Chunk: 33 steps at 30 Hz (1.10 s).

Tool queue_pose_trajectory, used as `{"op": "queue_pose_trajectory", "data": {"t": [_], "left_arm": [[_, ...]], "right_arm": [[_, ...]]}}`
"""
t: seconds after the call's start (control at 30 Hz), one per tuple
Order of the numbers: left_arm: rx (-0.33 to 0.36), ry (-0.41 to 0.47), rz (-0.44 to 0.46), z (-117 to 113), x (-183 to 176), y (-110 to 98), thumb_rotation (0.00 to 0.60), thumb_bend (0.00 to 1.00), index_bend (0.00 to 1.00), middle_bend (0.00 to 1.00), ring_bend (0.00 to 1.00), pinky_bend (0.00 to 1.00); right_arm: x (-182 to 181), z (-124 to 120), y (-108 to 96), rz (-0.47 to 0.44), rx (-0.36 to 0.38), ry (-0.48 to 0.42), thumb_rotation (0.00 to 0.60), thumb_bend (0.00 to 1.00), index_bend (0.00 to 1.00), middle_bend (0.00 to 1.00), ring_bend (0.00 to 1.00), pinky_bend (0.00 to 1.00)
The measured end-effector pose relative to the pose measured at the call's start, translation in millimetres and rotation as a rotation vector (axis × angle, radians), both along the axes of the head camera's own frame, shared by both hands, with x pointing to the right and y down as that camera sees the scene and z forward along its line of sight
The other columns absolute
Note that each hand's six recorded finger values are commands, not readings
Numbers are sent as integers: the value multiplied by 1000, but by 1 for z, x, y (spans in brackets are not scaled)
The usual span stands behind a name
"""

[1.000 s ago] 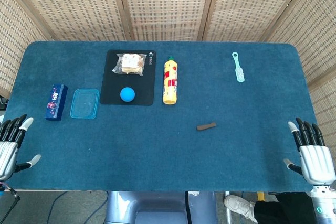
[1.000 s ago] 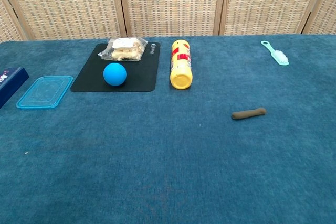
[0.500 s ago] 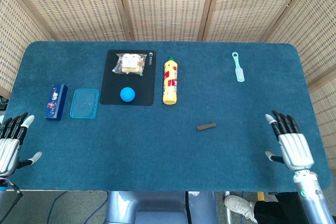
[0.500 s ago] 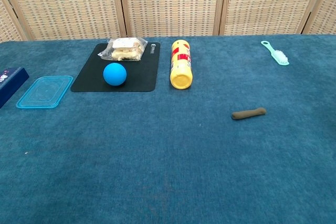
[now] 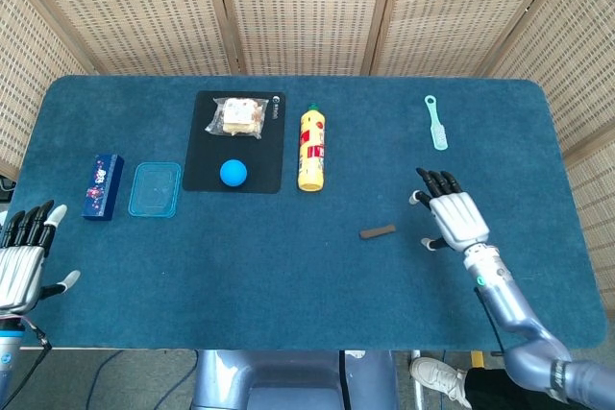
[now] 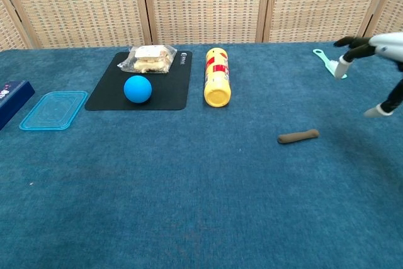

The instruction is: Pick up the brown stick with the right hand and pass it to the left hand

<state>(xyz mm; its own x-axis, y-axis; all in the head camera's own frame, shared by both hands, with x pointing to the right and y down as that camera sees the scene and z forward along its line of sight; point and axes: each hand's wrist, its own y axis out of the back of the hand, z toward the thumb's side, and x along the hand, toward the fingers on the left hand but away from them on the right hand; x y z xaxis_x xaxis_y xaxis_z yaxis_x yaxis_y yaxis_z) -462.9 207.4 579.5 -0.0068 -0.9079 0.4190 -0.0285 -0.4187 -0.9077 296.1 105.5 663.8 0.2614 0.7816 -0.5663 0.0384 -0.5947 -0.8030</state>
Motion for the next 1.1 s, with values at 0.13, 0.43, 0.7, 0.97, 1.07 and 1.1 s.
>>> {"op": "queue_pose_trajectory", "data": {"t": [0.13,0.43,0.7,0.97,1.07,1.1], "left_arm": [[-10,-12,4,5,2,-1,600,0,0,0,0,0],[-22,-29,-5,10,0,-1,600,0,0,0,0,0],[-26,-29,-1,12,2,-1,600,0,0,0,0,0],[-45,-33,1,16,2,1,600,0,0,0,0,0],[-45,-35,1,16,2,1,600,0,0,0,0,0],[-46,-36,2,16,2,1,600,0,0,0,0,0]], "right_arm": [[-19,26,-4,11,-65,-1,600,291,423,11,0,0],[-34,58,-1,-11,-116,51,600,376,462,54,0,0],[-40,71,4,-1,-147,46,600,412,480,55,0,0],[-44,76,8,-3,-151,46,600,468,488,53,0,0],[-44,79,9,-1,-155,46,600,475,492,49,0,0],[-45,80,9,2,-158,45,600,478,492,48,0,0]]}}
